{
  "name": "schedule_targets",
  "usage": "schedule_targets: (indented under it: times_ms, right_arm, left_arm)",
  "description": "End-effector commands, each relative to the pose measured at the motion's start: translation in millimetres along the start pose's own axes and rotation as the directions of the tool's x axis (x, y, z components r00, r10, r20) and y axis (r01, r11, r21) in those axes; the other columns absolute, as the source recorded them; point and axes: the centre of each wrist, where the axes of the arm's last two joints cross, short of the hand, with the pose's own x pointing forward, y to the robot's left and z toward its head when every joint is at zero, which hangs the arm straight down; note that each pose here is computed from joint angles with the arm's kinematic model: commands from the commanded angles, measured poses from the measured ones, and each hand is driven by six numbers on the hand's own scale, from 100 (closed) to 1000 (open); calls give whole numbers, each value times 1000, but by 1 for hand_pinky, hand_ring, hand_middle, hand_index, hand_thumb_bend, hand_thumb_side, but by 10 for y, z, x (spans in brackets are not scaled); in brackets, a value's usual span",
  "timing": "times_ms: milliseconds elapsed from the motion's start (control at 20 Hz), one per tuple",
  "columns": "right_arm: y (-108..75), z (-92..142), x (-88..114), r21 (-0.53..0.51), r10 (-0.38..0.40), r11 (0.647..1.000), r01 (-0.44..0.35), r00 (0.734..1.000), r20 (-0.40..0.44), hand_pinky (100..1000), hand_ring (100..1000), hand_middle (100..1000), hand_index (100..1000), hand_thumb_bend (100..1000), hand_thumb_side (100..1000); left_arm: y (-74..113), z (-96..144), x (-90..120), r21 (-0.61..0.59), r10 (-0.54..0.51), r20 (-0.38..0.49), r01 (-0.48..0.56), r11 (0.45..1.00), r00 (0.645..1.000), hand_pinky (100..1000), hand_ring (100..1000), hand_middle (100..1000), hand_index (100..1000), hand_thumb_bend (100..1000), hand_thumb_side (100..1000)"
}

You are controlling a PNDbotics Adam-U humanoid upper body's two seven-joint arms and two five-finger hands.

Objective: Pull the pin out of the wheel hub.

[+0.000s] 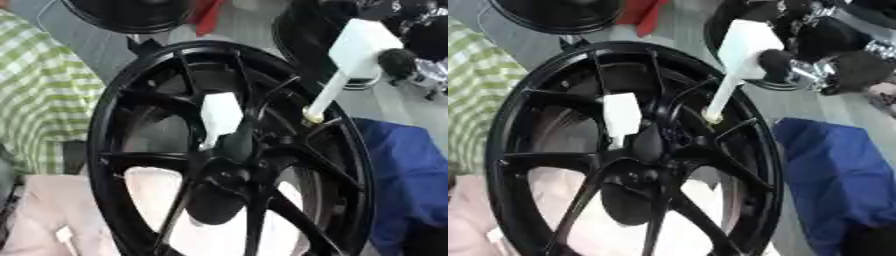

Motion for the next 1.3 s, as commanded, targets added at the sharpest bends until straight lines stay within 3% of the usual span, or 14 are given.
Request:
schedule_targets:
  times_ms: [50, 350, 750, 1050, 1300]
  right_arm:
    - [-122, 53, 219, -54, 0, 999, 2, 999, 33, 734, 677, 383, 548, 100, 208]
    - [-190, 400, 130, -249, -52, 967, 57, 998, 30, 733, 676, 384, 547, 100, 186]
    - [-23, 1234, -247, -488, -64, 871, 53, 998, -6, 735, 682, 387, 549, 100, 160]
    - [273, 1918, -413, -606, 6, 795, -32, 999, -45, 756, 730, 447, 610, 108, 100]
    - [692, 2357, -589, -608, 127, 767, -204, 978, -168, 788, 804, 592, 746, 324, 100]
  left_arm:
    - [63, -44, 93, -2, -36, 34, 37, 999, 999, 898, 590, 549, 834, 358, 512]
    - [143, -27, 98, 19, -78, 38, 77, 997, 996, 898, 589, 548, 834, 359, 509]
    - [183, 9, 83, 42, -95, 32, 94, 995, 995, 898, 587, 547, 835, 358, 509]
    - [180, 36, 64, 50, -88, 25, 87, 995, 996, 897, 587, 547, 835, 362, 506]
    - [177, 65, 45, 64, -80, 19, 78, 995, 997, 896, 586, 545, 834, 362, 504]
